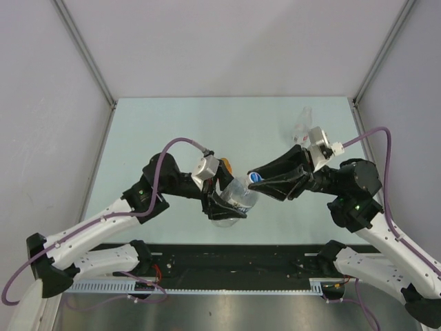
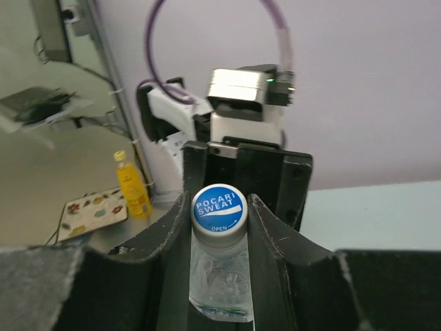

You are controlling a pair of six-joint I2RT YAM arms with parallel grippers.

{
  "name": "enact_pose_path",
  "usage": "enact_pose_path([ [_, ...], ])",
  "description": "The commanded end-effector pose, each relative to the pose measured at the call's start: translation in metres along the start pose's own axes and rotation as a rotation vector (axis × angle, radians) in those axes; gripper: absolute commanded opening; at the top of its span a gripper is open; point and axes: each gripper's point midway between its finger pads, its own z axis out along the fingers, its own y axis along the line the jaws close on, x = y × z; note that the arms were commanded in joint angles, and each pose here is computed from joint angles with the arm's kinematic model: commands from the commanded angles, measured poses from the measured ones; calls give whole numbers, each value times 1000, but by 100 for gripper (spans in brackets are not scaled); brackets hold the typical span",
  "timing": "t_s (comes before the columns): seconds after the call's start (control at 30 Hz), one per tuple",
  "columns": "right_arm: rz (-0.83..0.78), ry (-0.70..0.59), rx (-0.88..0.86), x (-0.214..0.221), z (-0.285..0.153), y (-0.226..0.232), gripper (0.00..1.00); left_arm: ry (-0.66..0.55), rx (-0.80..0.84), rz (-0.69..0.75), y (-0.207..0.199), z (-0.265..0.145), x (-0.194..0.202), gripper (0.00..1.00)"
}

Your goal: Unscrew the bottle caps

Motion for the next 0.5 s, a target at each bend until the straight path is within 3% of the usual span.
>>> enact_pose_path([
  [0.0, 34, 124, -241, 29, -4, 33, 0, 44, 366, -19, -54, -1, -7, 0],
  [0.17, 42, 160, -336, 32, -11, 50, 0, 33, 439, 12, -59, -5, -15, 0],
  [0.47, 38, 232, -459, 44, -24, 68, 0, 24, 601, -64, -73, -8, -24, 0],
])
